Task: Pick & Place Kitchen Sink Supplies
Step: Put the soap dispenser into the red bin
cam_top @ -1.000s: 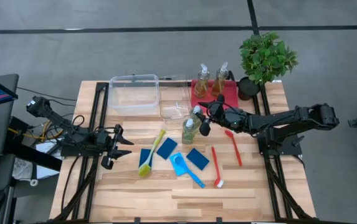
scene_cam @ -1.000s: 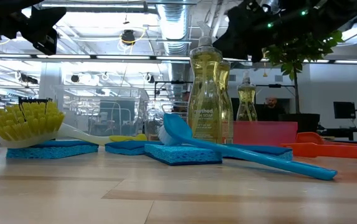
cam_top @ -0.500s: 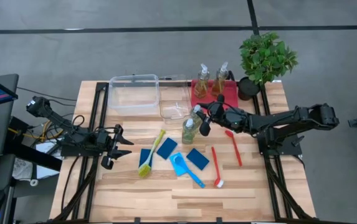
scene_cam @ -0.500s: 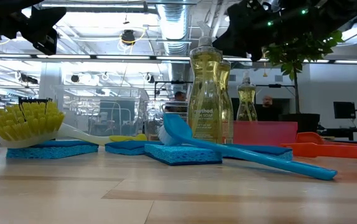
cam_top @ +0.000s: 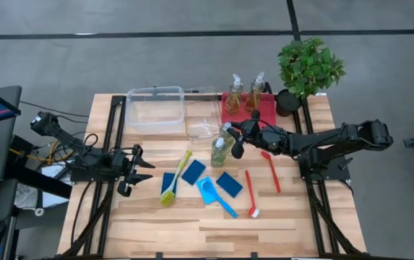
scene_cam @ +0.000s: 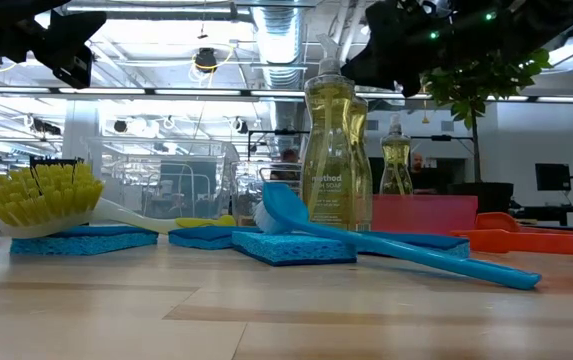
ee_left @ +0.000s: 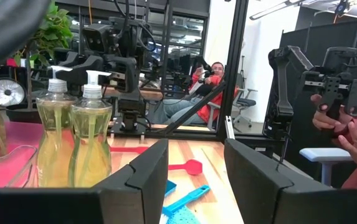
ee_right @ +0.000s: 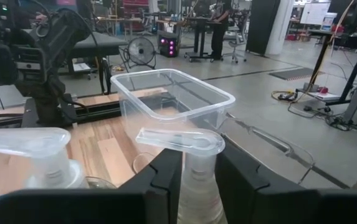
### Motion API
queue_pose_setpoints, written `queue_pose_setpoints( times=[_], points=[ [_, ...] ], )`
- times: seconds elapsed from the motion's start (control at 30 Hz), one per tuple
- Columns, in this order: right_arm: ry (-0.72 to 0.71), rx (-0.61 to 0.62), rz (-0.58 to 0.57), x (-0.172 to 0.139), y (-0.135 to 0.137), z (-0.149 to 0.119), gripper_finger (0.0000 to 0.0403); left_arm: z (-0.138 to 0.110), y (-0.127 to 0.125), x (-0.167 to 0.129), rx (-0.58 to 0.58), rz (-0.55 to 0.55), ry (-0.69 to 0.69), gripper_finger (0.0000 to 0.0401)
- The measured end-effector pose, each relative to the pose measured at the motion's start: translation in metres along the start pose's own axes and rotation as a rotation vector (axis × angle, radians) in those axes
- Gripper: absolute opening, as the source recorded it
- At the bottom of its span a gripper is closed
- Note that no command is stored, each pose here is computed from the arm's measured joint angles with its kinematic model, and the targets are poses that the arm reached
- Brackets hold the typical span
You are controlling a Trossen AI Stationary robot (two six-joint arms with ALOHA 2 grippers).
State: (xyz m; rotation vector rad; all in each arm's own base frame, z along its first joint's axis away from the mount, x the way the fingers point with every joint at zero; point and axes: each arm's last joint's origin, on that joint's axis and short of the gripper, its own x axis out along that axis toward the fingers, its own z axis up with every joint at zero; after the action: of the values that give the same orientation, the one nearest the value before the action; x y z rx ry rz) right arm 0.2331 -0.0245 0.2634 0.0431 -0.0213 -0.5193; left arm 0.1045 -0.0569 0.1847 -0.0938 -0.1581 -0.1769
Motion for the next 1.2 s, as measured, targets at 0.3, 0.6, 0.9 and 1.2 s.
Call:
queue_pose_setpoints(
  times=[0.3, 0.6, 0.9, 1.2],
  points=[
    [-0.013, -0.010, 0.021, -0.006, 0.003, 0.005, 0.0067, 0.000, 0.000, 0.000, 0.000, 0.000, 0.000, 0.0158],
    [-0.044, -0.001, 0.042, -0.018, 0.002, 0.016, 0.0052, 0.000, 0.000, 0.000, 0.000, 0.000, 0.000, 0.0158],
    [-0.041, -0.025, 0.017, -0.038, 0.004, 0.048, 0.0052, 0.000, 0.000, 0.000, 0.000, 0.000, 0.000, 0.0158],
    [-0.034, -0.114, -0.079, -0.048, -0.002, 0.098, 0.0052, 0.000, 0.000, 0.000, 0.000, 0.000, 0.000, 0.0158]
  ],
)
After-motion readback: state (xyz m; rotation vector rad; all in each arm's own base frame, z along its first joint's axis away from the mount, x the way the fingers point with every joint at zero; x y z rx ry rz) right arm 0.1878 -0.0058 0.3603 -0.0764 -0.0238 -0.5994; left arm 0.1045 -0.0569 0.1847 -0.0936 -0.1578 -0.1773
